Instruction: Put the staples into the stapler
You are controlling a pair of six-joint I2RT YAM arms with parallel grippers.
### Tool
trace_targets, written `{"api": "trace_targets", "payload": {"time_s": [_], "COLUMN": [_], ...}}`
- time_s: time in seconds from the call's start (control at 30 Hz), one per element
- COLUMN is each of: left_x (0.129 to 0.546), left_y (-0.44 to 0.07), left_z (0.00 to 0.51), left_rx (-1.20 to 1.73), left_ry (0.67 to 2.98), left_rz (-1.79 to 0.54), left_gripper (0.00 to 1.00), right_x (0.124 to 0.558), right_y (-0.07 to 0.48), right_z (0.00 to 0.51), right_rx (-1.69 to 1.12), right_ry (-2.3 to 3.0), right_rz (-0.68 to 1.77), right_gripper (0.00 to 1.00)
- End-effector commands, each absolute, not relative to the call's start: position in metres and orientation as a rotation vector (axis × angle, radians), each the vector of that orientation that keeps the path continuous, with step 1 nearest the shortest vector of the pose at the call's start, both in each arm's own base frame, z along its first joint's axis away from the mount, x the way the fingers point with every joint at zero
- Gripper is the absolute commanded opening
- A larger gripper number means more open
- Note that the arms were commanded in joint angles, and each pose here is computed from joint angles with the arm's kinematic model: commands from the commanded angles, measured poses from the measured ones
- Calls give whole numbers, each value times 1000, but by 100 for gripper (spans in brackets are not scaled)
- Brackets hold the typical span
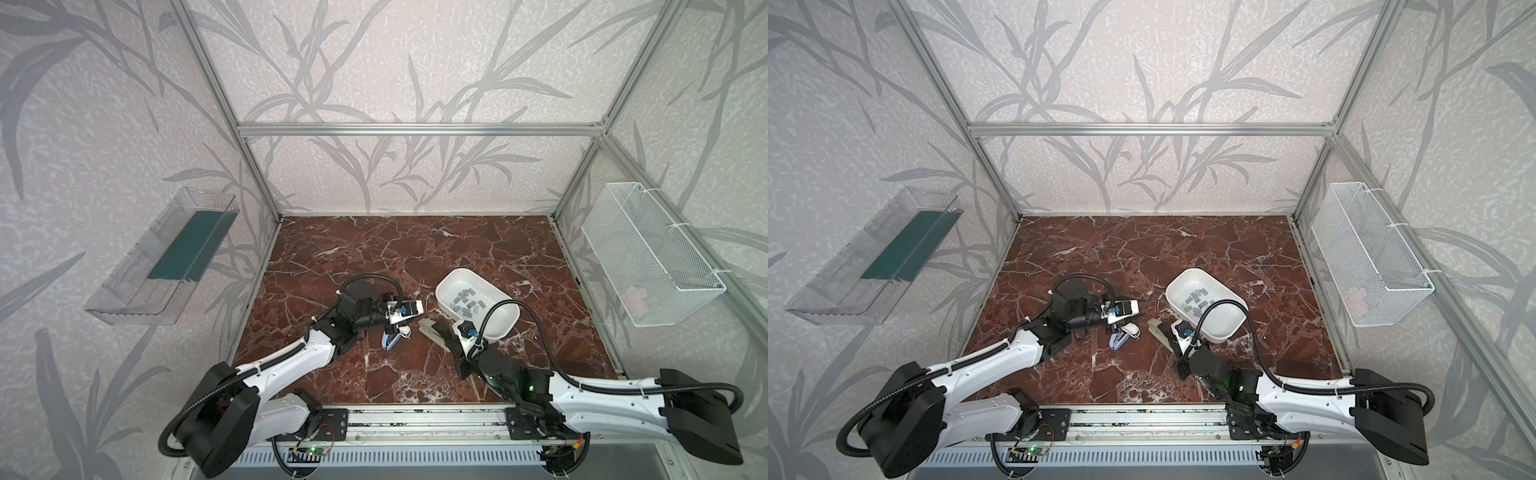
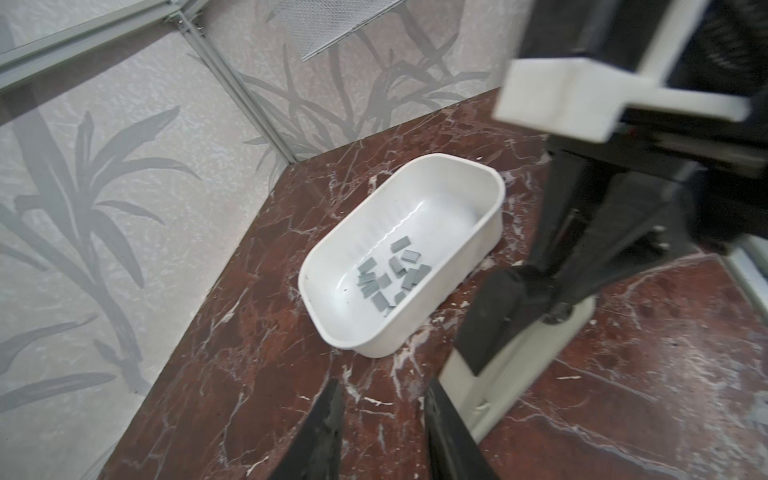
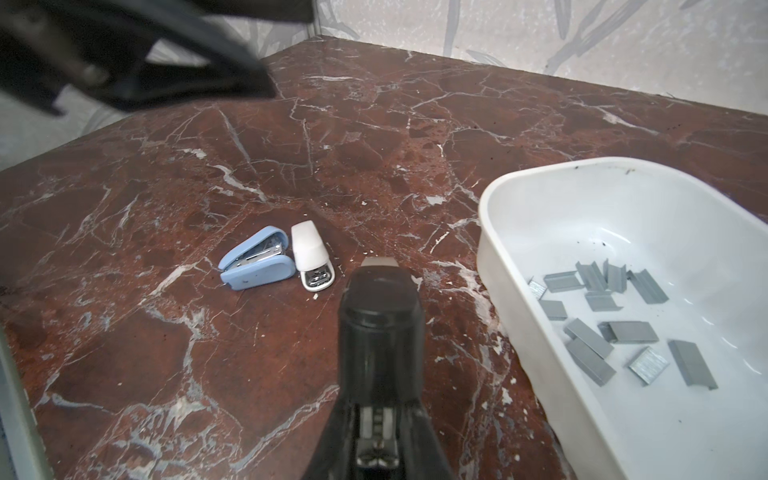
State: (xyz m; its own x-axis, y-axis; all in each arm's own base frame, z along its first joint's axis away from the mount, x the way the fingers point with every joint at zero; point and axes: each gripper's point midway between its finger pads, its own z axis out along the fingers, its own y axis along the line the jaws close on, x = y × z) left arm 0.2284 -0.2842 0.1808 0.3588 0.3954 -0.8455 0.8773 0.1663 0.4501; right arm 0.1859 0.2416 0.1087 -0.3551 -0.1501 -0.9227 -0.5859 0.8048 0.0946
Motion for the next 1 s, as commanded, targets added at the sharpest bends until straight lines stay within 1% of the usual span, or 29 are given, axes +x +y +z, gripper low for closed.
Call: {"api": "trace_targets", "payload": {"time_s": [0.0, 0.1, 0.2, 0.37, 0.87, 0.97], "left_x": [207, 196, 197, 210, 224, 223], "left_y": [-290, -300, -311, -323, -344, -346], "left_z": [184, 182, 172, 163, 145, 143], "left_rx": [1430, 1412, 1407, 1370, 1392, 1401], "left_ry": [1149, 1132, 1151, 1175, 1180, 1177], "left_rz": [-524, -555, -542, -494, -451, -450], "left_gripper": [38, 41, 43, 46, 48, 50], "right_x": [193, 192, 191, 190, 185, 185], "right_y": [255, 259, 263, 266, 275, 276], "right_z": [141, 142, 141, 141, 144, 143], "right_rx": [-487, -498, -509, -516, -553, -553], "right_ry": [1841, 1843, 1851, 1850, 1845, 1852], "right_rz": [591, 600, 612, 628, 676, 673], "right_gripper": [0, 0, 0, 0, 0, 0]}}
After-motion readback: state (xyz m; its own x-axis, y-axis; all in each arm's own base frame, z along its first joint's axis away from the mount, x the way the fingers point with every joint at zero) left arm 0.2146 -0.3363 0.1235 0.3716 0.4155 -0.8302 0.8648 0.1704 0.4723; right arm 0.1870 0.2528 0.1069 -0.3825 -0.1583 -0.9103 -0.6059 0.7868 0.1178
